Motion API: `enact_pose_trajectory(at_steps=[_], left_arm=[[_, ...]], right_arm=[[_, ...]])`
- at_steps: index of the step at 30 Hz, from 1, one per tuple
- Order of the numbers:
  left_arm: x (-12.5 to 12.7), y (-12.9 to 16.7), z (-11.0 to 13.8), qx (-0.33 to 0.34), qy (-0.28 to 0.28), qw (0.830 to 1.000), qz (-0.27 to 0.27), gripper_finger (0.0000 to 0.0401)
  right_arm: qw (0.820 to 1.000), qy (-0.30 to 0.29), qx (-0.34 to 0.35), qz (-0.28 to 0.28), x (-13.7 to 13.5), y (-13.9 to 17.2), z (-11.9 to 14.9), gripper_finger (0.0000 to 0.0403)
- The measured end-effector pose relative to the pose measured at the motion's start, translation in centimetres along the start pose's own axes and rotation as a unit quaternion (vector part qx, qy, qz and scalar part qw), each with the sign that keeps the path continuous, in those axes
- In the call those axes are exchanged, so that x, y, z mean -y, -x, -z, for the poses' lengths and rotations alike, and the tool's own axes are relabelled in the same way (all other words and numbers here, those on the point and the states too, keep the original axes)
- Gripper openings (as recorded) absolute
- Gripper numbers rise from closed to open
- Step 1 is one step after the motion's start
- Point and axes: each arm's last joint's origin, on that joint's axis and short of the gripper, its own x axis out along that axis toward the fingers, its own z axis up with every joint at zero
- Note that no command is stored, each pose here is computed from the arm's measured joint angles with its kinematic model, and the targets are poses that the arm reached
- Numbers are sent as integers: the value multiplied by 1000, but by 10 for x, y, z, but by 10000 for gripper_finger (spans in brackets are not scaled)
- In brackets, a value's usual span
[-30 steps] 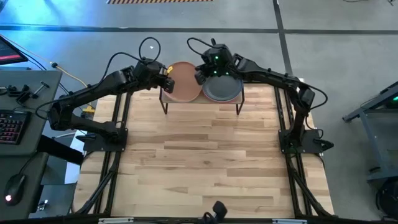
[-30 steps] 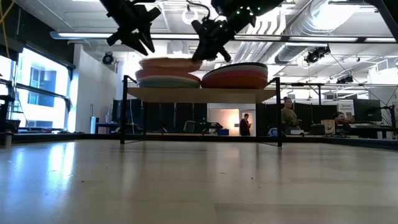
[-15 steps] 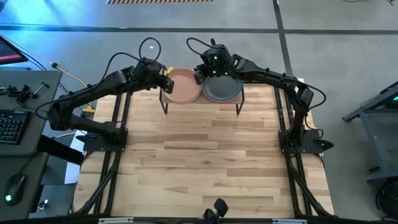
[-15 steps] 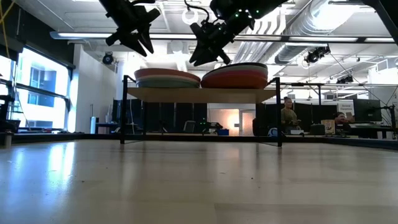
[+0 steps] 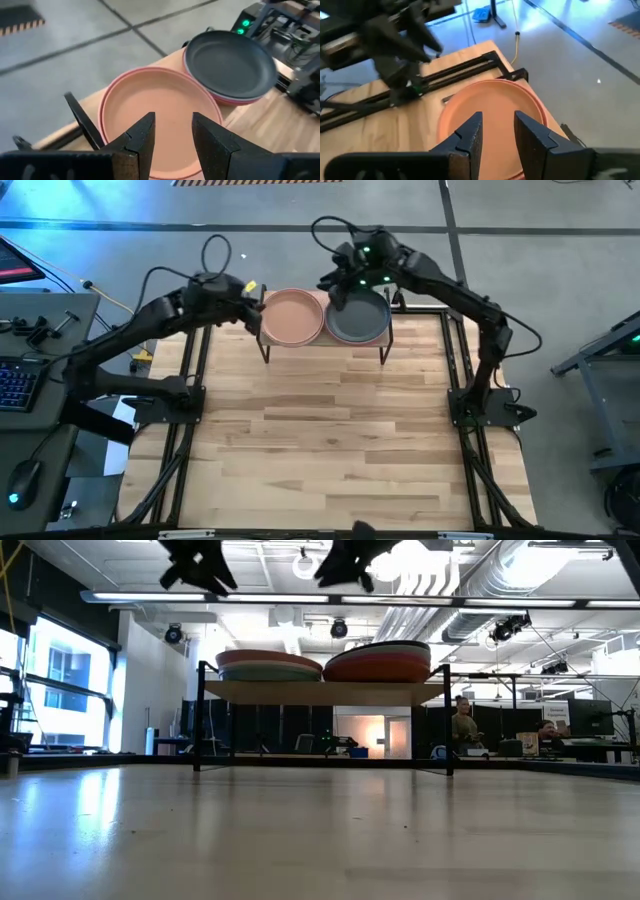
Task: Place and stack plates onto a shelf
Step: Return to Home Position
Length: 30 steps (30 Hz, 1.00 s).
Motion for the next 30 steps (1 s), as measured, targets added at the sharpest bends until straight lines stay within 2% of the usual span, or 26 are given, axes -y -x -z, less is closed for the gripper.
enact_pose_trajectory(at_steps=[6,9,14,20,30], left_arm=[[-3,36,6,52,-14,998,27,117],[-10,43,27,74,-7,996,41,117],[-18,47,67,130,-9,985,117,117],[-27,46,107,176,-16,968,177,117],[-42,32,156,178,-14,970,168,117]], right_arm=[[1000,24,11,0,-20,48,3,91],[999,25,12,27,-26,70,18,91],[997,30,64,44,-35,104,46,91],[993,29,104,41,-39,139,93,91],[990,-9,139,5,-46,159,182,91]])
